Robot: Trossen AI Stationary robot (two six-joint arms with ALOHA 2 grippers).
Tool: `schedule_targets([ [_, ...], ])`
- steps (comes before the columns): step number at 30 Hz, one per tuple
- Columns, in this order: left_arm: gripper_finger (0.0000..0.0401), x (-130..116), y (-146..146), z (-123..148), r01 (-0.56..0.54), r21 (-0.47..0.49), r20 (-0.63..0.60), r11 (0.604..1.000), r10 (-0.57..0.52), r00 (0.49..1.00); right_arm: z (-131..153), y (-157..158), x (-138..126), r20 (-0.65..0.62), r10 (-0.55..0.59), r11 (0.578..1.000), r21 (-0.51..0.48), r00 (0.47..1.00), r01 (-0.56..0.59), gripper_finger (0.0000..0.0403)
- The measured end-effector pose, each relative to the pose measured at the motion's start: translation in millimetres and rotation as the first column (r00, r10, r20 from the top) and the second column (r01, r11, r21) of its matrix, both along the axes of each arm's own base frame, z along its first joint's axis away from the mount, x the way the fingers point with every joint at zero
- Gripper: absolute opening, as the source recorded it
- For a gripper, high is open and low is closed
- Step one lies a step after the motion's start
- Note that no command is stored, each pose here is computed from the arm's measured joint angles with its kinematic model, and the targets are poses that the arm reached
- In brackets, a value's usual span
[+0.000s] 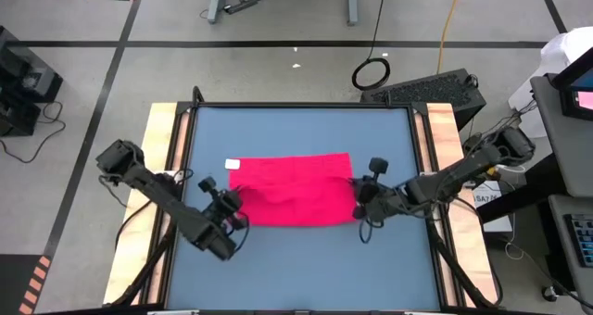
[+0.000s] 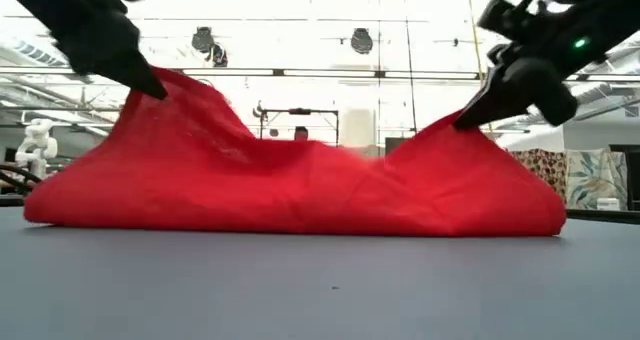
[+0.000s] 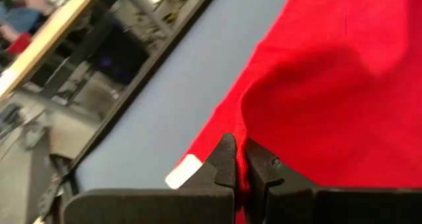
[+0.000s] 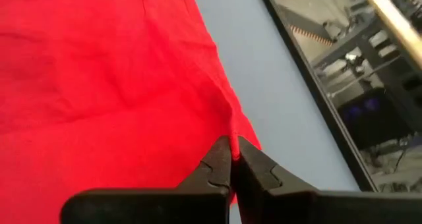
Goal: Roll towel
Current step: Roll the red towel
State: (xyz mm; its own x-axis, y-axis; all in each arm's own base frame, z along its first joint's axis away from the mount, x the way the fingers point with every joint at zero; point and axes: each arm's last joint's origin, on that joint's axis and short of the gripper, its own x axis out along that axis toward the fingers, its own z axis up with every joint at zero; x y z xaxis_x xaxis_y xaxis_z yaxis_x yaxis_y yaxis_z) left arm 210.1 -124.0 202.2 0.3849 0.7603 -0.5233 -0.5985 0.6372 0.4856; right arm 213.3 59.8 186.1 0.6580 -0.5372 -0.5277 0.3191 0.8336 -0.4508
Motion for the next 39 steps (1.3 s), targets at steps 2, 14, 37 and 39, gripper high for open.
schedule_targets([
  [2, 0.0005, 4, 8, 0, -0.035, 0.009, -0.011, 0.999, 0.035, 0.999, 0, -10, 3, -0.014, -0.015, 1.0, 0.014, 1.0, 0.015, 0.0],
  [14, 0.0005, 12, 22, -4, -0.113, -0.075, -0.079, 0.991, 0.107, 0.991, -4, -31, 10, -0.048, 0.014, 0.971, 0.24, 0.999, -0.002, 0.0],
  [37, 0.0005, 8, 21, -22, -0.095, -0.09, -0.042, 0.991, 0.092, 0.995, -28, -29, -7, 0.015, -0.142, 0.984, 0.112, 0.99, 0.14, 0.0],
  [39, 0.0005, 9, 26, -23, -0.11, -0.077, -0.038, 0.991, 0.107, 0.993, -27, -34, -6, 0.015, -0.151, 0.984, 0.097, 0.988, 0.149, 0.0],
])
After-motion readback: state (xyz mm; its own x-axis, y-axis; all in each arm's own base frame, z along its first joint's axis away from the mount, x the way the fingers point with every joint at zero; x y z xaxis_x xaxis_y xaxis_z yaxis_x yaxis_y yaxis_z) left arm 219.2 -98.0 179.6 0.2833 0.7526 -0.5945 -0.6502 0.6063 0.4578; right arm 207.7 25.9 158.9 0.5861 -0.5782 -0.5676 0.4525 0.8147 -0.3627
